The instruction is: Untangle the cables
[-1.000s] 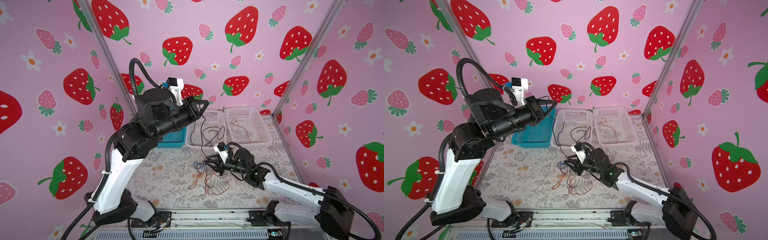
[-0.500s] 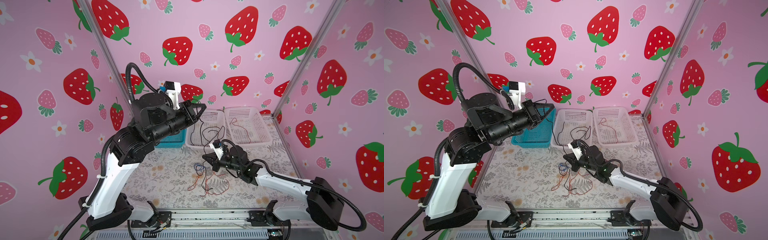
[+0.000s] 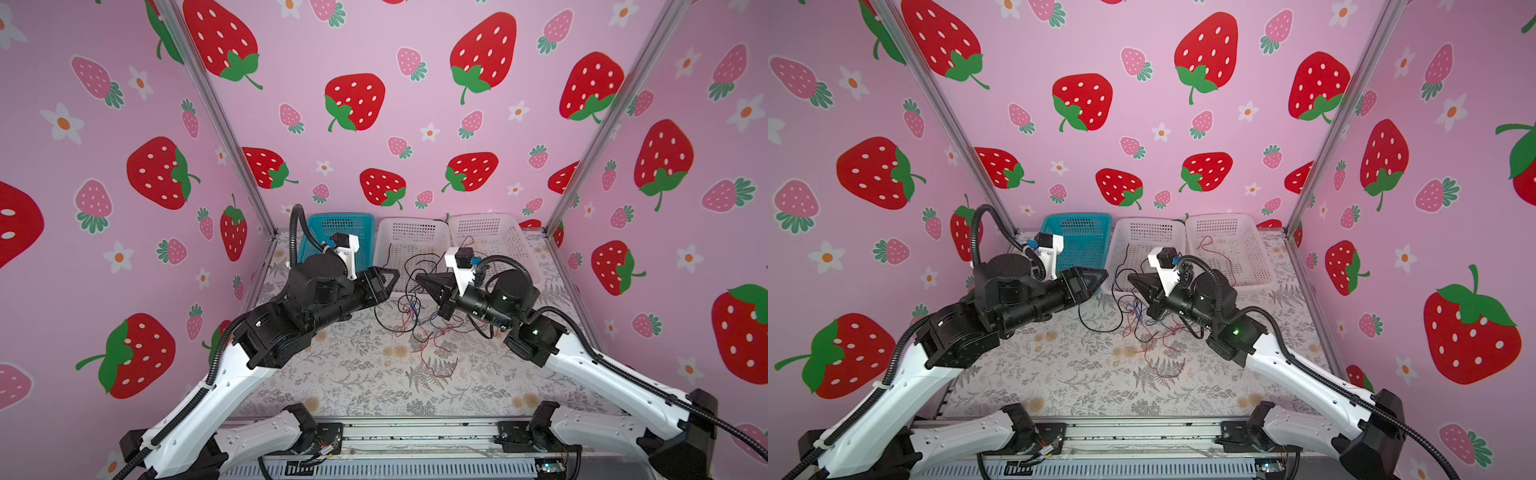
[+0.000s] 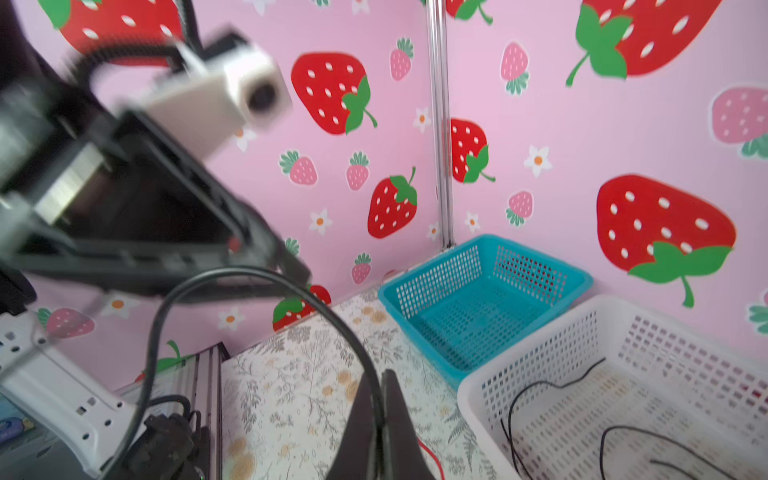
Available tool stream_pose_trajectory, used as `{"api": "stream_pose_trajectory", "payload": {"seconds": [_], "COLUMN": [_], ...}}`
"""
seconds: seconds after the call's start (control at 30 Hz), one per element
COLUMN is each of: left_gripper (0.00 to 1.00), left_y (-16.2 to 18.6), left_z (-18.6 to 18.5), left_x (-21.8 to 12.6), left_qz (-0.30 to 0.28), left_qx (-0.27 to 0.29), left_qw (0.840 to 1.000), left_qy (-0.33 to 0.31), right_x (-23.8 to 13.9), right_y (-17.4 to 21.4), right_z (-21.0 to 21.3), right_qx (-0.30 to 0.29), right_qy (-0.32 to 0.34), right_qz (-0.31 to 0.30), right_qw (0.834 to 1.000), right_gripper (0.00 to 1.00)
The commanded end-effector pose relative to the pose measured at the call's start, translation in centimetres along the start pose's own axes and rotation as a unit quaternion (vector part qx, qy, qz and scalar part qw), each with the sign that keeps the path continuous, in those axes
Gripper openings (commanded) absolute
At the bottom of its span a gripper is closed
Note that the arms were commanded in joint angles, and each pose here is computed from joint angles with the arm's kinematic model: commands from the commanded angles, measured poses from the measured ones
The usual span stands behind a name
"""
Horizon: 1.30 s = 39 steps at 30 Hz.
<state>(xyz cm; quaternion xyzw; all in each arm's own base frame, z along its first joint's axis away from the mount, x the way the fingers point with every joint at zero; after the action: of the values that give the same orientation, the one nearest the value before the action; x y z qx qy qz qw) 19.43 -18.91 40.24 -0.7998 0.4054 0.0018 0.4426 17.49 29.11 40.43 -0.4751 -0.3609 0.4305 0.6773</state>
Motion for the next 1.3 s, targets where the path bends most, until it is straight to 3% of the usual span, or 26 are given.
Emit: {"api": "stream_pose_trajectory", "payload": {"seconds": [0.0,0.1,0.2,0.33,0.47,0.8,0.9,1.0,1.1,1.2,1.27], "left_gripper": [0.58,0.69,0.88,1.00,0.99,0.99,0.99,0.99,0.99,0.99,0.99], "left_y": [0.7,2.7,4.6,6.4,7.7,13.3,14.6,15.2,15.4,15.8,16.2], "left_z": [0.9,2.4,3.3,3.3,3.3,11.0,12.5,13.1,12.9,13.6,14.1], "left_x": [0.0,0.8,1.9,2.8,2.7,1.3,1.1,0.7,0.5,0.3,0.2], "left_qz": [-0.021,-0.001,0.011,0.018,0.019,0.038,0.038,0.029,0.023,0.024,0.029], "left_qx": [-0.009,-0.015,-0.025,-0.024,-0.007,-0.021,-0.028,-0.031,-0.026,-0.025,-0.019], "left_qw": [1.000,1.000,0.999,0.996,0.991,0.999,0.999,0.999,0.999,0.999,0.999], "left_qy": [0.009,0.004,0.022,0.085,0.130,-0.009,-0.022,-0.020,0.002,-0.015,-0.028], "right_x": [-0.3,-0.5,-0.8,-0.7,-1.0,-3.0,-3.4,-1.9,-2.5,-2.4,-2.3], "right_y": [-1.4,-2.5,-3.3,-3.7,-3.9,-7.1,-7.6,-6.4,-6.4,-6.7,-7.1], "right_z": [1.1,1.5,1.6,1.9,1.9,2.8,3.1,1.6,2.5,1.0,1.9], "right_qx": [-0.014,-0.015,-0.018,-0.021,-0.023,-0.012,-0.008,0.001,0.009,0.003,-0.008], "right_qy": [-0.012,-0.017,-0.011,-0.016,-0.012,-0.002,-0.007,0.033,-0.001,0.061,0.035], "right_qz": [0.001,-0.011,-0.025,-0.022,-0.024,-0.070,-0.081,-0.044,-0.056,-0.063,-0.045], "right_qw": [1.000,1.000,0.999,0.999,0.999,0.997,0.997,0.999,0.998,0.996,0.998], "right_gripper": [0.00,0.00,0.00,0.00,0.00,0.00,0.00,0.00,0.00,0.00,0.00]}}
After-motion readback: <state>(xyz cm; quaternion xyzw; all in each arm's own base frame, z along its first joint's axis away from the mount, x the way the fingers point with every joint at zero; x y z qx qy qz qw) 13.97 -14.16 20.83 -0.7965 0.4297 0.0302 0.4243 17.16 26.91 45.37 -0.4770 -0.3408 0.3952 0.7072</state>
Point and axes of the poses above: each gripper's point midway between its finger pads, its own x axis out along the fingers, its own z axis along the line the jaws close on, y = z × x, the point moved 5 cm from there along -x, back along the fingers, and after that the axes turned 10 degrees about x, right-handed, at the moved point
